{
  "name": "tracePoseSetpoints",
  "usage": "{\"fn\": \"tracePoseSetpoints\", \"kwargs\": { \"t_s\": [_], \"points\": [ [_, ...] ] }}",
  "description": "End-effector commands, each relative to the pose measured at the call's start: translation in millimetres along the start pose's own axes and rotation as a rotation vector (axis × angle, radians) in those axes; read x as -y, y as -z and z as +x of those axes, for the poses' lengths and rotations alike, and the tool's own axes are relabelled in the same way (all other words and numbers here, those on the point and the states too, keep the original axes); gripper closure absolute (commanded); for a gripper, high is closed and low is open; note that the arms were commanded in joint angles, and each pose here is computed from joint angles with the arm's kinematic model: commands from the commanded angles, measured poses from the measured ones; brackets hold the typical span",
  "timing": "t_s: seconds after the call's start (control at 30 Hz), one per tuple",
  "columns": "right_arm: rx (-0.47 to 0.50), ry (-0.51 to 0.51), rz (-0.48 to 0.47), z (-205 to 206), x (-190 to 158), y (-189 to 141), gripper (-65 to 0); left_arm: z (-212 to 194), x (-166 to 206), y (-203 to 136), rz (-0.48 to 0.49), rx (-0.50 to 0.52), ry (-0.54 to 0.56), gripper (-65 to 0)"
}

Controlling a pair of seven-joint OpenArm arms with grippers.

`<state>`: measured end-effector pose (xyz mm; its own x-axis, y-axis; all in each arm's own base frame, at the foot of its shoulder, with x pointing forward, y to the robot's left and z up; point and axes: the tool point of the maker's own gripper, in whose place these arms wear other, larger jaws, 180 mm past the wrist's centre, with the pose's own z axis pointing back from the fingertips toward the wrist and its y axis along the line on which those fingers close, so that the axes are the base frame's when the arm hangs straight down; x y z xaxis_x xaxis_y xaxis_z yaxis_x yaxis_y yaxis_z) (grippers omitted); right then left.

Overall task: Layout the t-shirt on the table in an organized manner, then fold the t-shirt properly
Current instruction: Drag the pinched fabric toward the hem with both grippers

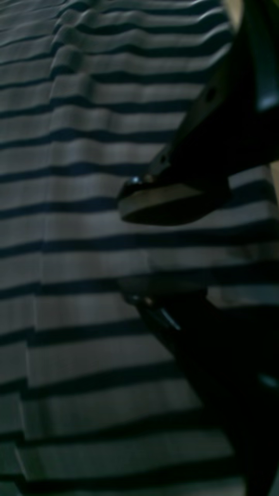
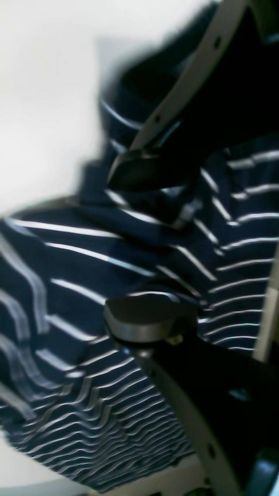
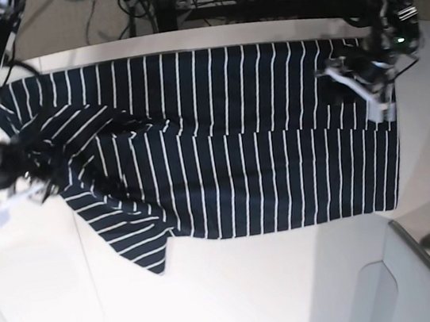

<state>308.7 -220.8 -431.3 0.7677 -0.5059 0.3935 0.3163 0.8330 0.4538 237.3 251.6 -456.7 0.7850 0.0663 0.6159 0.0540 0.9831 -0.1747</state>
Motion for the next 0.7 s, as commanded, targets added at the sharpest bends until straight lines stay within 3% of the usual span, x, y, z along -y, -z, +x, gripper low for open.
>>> {"fn": "tracePoseSetpoints", "kwargs": {
  "t_s": [0.0,0.1,0.27,0.67],
  "points": [
    [0.069,-0.018,0.024,32.6,-9.7,-0.8,-40.5,14.8,-12.0,-6.8,0.024,0.044,0.002,-22.9],
    [0.039,-0.043,-0.005,53.6,-6.0,18.8,-40.5,15.0,-33.9,-18.4,0.076,0.061,-0.028,-22.9],
    [-0.022,-0.062,-0.064,47.5,1.3,53.9,-40.5,17.9,-60.8,-34.1,0.143,0.093,-0.071,-22.9],
    [-0.091,-0.045,-0.067,16.3,1.3,68.4,-40.4,12.0,-67.3,-39.5,0.161,0.092,-0.084,-22.9]
  ]
}}
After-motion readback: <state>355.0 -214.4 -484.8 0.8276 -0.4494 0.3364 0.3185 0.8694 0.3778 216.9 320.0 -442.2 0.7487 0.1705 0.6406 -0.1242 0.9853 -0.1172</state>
